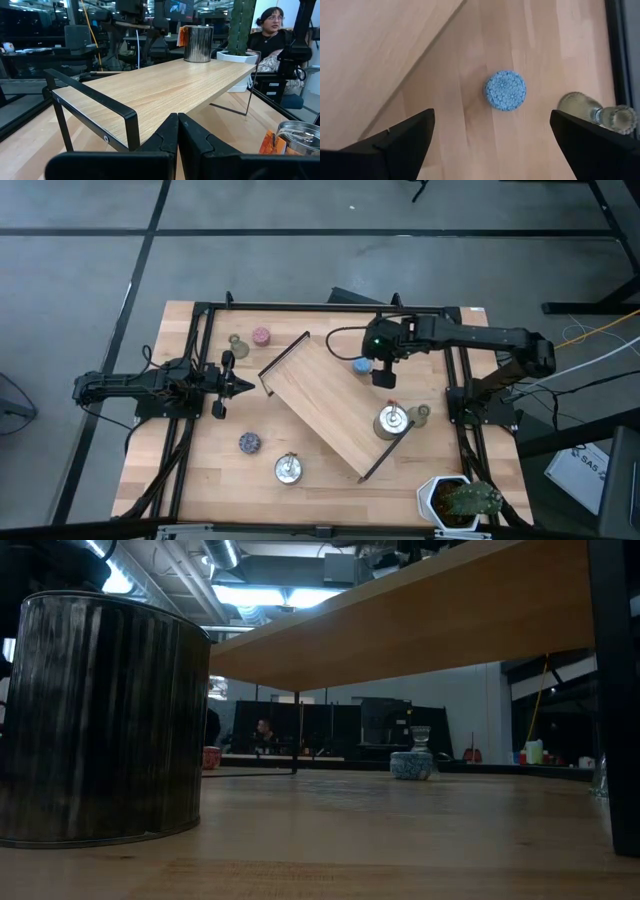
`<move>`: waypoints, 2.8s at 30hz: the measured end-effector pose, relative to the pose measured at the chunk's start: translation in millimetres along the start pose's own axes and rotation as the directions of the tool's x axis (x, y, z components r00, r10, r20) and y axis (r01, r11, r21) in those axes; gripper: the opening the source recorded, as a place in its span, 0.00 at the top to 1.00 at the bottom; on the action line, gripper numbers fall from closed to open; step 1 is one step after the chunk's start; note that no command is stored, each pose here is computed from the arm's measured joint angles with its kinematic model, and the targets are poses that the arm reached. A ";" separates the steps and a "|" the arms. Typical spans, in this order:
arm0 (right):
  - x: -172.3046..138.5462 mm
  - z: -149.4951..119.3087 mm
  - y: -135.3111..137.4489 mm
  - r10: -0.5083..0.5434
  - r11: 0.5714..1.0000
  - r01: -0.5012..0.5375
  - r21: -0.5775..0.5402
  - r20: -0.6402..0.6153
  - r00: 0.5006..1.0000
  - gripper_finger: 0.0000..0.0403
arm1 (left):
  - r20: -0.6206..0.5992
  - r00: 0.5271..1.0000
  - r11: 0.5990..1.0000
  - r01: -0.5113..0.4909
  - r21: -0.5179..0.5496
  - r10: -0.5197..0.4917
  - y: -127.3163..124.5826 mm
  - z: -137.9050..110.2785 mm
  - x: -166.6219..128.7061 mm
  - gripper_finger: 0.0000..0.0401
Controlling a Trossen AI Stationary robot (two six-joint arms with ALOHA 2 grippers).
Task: Pick & Place candle stick holders
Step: Put the right transparent candle holder on the shelf
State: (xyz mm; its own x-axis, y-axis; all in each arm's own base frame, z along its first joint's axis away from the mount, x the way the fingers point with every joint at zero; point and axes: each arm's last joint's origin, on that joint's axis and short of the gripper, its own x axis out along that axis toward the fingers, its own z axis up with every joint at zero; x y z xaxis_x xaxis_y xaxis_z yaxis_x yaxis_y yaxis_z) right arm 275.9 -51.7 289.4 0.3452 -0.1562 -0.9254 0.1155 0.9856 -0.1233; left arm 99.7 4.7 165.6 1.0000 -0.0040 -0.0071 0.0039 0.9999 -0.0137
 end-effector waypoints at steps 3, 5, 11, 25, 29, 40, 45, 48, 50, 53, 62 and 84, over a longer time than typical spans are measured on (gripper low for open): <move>4.2 -2.4 0.2 0.001 1.000 0.000 0.012 -0.010 1.000 0.01 | 0.000 1.000 1.000 0.000 0.000 0.000 0.0 0.0 0.0 0.99; 6.7 -2.9 0.5 0.000 1.000 0.000 0.015 -0.006 1.000 0.01 | 0.000 1.000 1.000 0.000 0.000 0.000 0.0 0.1 0.0 0.99; 16.9 -5.9 1.8 -0.001 1.000 0.001 0.016 0.004 1.000 0.01 | 0.000 1.000 1.000 0.000 0.000 0.000 0.0 0.0 0.0 0.99; 30.3 -10.3 4.1 0.042 0.999 -0.042 0.026 0.024 0.999 0.01 | 0.000 1.000 1.000 0.000 0.000 0.000 0.0 0.0 0.0 0.99; 30.9 -11.4 -2.5 0.054 0.997 -0.055 0.049 0.021 0.998 0.01 | 0.000 1.000 1.000 0.000 0.000 0.000 0.0 0.0 0.0 0.99; 32.4 -21.2 -25.5 0.071 0.995 -0.068 0.075 -0.037 0.997 0.01 | 0.000 1.000 1.000 0.000 0.000 0.000 0.0 0.1 0.0 0.99; 24.9 -24.6 -24.8 0.070 0.995 -0.067 0.073 -0.036 0.997 0.01 | 0.001 1.000 1.000 0.000 0.000 0.000 0.0 0.1 0.0 0.99; 16.8 -27.6 -24.8 0.066 0.995 -0.064 0.074 -0.021 0.998 0.01 | 0.000 1.000 1.000 0.000 0.000 0.000 0.0 0.0 0.0 0.99; 12.2 -32.1 -23.9 0.065 0.994 -0.064 0.085 -0.014 0.998 0.01 | 0.000 1.000 1.000 0.000 0.000 0.000 0.0 0.0 0.0 0.99; 10.5 -41.7 -21.6 0.068 0.993 -0.066 0.096 -0.024 0.997 0.01 | 0.000 1.000 1.000 0.000 0.000 0.000 0.0 0.0 0.0 0.99; -4.3 -68.3 -8.9 0.091 0.992 -0.084 0.094 -0.075 0.993 0.01 | 0.000 1.000 1.000 0.000 0.000 0.000 0.0 0.0 0.0 0.99; -17.8 -113.2 13.8 0.143 0.990 -0.142 0.013 -0.106 0.984 0.01 | 0.000 1.000 1.000 0.000 0.000 0.000 0.0 0.0 0.0 0.99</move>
State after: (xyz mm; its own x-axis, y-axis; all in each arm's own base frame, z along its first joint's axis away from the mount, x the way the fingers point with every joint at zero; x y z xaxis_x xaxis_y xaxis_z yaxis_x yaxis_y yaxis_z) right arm 165.9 -28.1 263.6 0.2569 -0.0064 -0.9664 0.0775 0.9969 0.0140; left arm 99.7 4.7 165.6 1.0000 -0.0041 -0.0069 0.0040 0.9999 -0.0137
